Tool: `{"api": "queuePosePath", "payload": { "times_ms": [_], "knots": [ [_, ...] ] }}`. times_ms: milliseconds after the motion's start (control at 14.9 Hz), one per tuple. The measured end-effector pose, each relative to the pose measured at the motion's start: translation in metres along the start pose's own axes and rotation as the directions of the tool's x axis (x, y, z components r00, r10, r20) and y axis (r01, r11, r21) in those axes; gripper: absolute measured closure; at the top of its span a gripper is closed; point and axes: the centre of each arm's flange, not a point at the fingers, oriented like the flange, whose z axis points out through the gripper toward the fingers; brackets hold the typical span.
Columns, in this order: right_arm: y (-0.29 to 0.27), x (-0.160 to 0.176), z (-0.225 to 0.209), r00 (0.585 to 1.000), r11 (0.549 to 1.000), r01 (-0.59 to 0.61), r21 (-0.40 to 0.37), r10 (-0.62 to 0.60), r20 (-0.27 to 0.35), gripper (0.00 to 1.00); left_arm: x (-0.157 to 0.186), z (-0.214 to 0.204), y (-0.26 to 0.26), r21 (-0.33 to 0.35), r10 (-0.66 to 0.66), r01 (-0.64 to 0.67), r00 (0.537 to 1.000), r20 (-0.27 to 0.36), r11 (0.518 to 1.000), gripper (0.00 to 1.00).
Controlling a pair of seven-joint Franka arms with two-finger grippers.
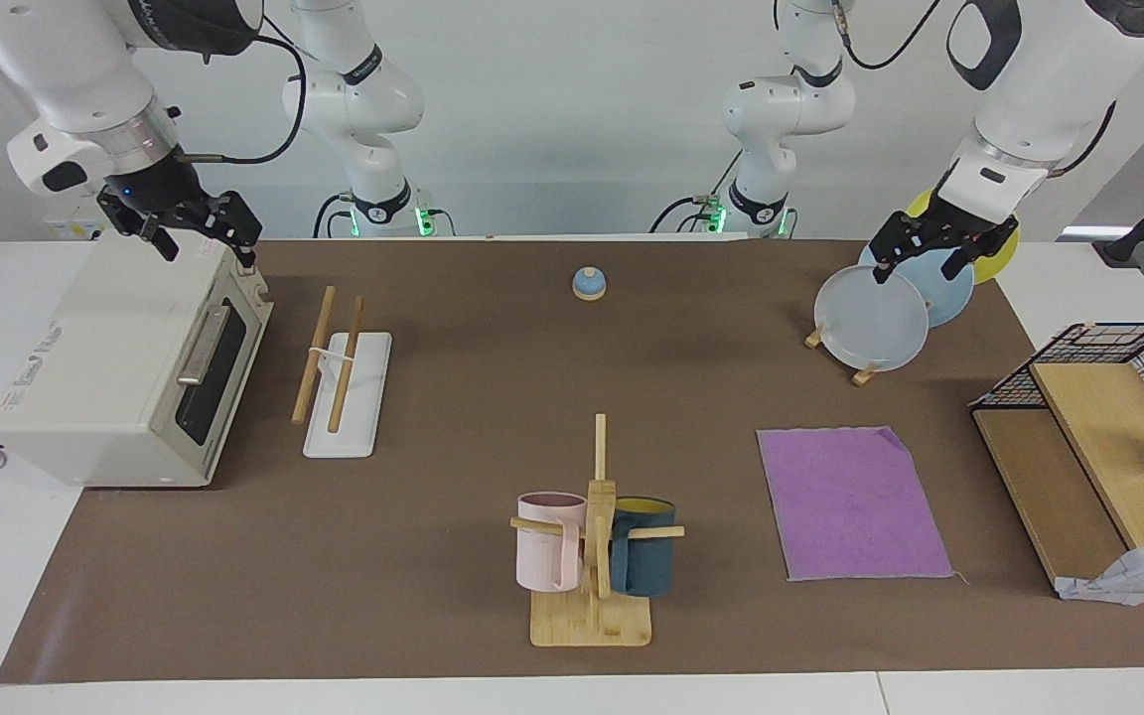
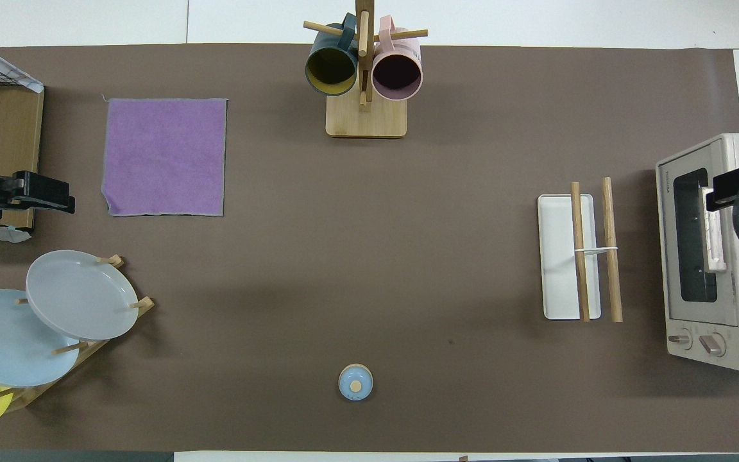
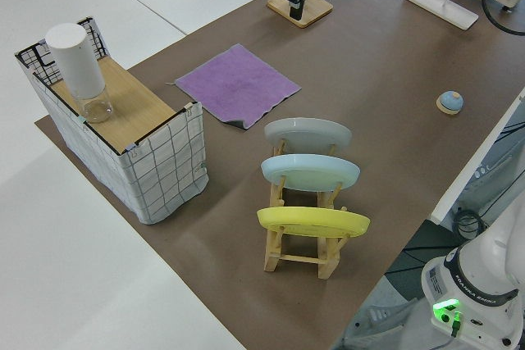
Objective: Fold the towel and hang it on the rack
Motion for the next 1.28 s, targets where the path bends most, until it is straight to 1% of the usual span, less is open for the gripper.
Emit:
{"api": "queuePosePath", "payload": {
  "times_ms": [201, 336, 604, 739, 940, 1074, 1141, 1276],
  "knots": [
    [0.000, 0.000, 0.000, 1.000, 1.000, 0.000, 0.000, 0.000, 0.000, 0.00, 0.001, 0.001, -0.002, -0.001, -0.006, 0.006, 1.000, -0.005, 1.000, 0.00],
    [0.000, 0.000, 0.000, 1.000, 1.000, 0.000, 0.000, 0.000, 0.000, 0.00, 0.005, 0.009, -0.007, -0.002, -0.017, 0.017, 1.000, -0.026, 1.000, 0.00],
    [0.000, 0.000, 0.000, 1.000, 1.000, 0.000, 0.000, 0.000, 0.000, 0.00, 0.016, 0.055, -0.028, -0.005, -0.058, 0.058, 0.997, -0.057, 0.998, 0.00],
    [0.000, 0.000, 0.000, 1.000, 1.000, 0.000, 0.000, 0.000, 0.000, 0.00, 0.027, 0.092, -0.048, -0.009, -0.092, 0.091, 0.994, -0.066, 0.996, 0.00],
    [0.000, 0.000, 0.000, 1.000, 1.000, 0.000, 0.000, 0.000, 0.000, 0.00, 0.059, 0.174, -0.077, -0.022, -0.139, 0.137, 0.988, -0.065, 0.990, 0.00],
    [0.000, 0.000, 0.000, 1.000, 1.000, 0.000, 0.000, 0.000, 0.000, 0.00, 0.075, 0.226, -0.102, -0.030, -0.179, 0.177, 0.982, -0.057, 0.984, 0.00],
    [0.000, 0.000, 0.000, 1.000, 1.000, 0.000, 0.000, 0.000, 0.000, 0.00, 0.079, 0.244, -0.111, -0.033, -0.194, 0.193, 0.980, -0.053, 0.981, 0.00],
    [0.000, 0.000, 0.000, 1.000, 1.000, 0.000, 0.000, 0.000, 0.000, 0.00, 0.083, 0.266, -0.117, -0.038, -0.244, 0.242, 0.968, -0.050, 0.969, 0.00]
  ]
}}
